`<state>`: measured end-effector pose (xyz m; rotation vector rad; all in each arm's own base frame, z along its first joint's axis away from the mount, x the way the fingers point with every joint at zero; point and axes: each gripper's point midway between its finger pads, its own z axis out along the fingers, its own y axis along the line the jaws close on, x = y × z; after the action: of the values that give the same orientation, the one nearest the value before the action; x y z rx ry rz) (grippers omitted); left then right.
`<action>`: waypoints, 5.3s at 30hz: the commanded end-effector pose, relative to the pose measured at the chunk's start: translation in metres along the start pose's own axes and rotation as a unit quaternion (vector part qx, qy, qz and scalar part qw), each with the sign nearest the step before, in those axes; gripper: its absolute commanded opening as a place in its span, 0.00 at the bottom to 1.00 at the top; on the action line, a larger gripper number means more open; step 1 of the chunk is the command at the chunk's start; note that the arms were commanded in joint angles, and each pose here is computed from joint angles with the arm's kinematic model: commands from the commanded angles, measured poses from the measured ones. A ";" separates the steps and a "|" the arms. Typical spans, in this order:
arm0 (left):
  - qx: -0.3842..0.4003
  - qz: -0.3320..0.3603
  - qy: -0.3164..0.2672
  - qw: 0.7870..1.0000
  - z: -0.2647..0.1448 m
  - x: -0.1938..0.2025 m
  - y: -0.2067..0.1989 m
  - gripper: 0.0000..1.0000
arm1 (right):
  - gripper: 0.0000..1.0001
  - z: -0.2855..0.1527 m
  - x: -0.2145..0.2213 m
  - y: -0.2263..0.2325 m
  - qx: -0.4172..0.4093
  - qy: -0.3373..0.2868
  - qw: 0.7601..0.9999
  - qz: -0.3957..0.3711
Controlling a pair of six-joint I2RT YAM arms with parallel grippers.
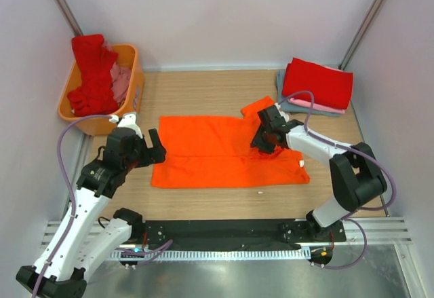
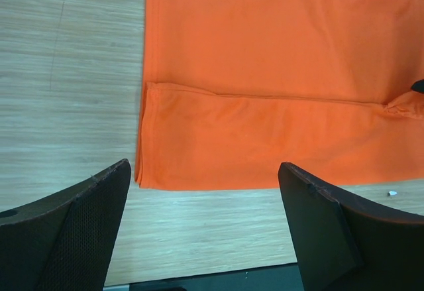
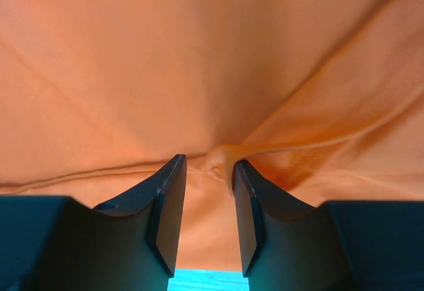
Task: Fold and stack the t-shirts
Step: Fold the tshirt
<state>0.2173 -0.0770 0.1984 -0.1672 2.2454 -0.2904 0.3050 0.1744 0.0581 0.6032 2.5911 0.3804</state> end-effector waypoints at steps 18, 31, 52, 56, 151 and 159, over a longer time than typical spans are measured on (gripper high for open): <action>-0.022 0.003 -0.019 1.000 0.003 -0.005 0.008 0.99 | 0.50 0.030 -0.103 0.098 0.050 -0.056 0.991 -0.108; 0.025 -0.026 0.089 0.995 0.045 0.025 -0.022 1.00 | 0.54 -0.054 -0.029 0.009 -0.039 -0.092 0.992 -0.074; -0.109 -0.123 0.218 0.962 0.120 0.148 0.022 0.93 | 0.55 -0.019 0.077 -0.099 0.021 0.015 0.999 -0.029; -0.130 -0.132 0.228 0.956 0.098 0.165 0.030 0.93 | 0.56 -0.025 0.092 -0.113 0.032 0.026 0.999 -0.003; -0.202 -0.065 0.094 0.973 0.240 -0.057 0.040 0.87 | 0.01 -0.028 -0.157 0.042 -0.089 -0.104 0.982 -0.126; -0.201 -0.095 0.100 0.970 0.257 -0.046 0.058 0.81 | 0.01 -0.033 -0.151 0.040 -0.092 -0.098 0.982 -0.130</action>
<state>0.4245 -0.0503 0.0507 -0.5632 2.5467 0.1175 0.4203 0.1299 0.1284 0.2329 2.4542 0.4035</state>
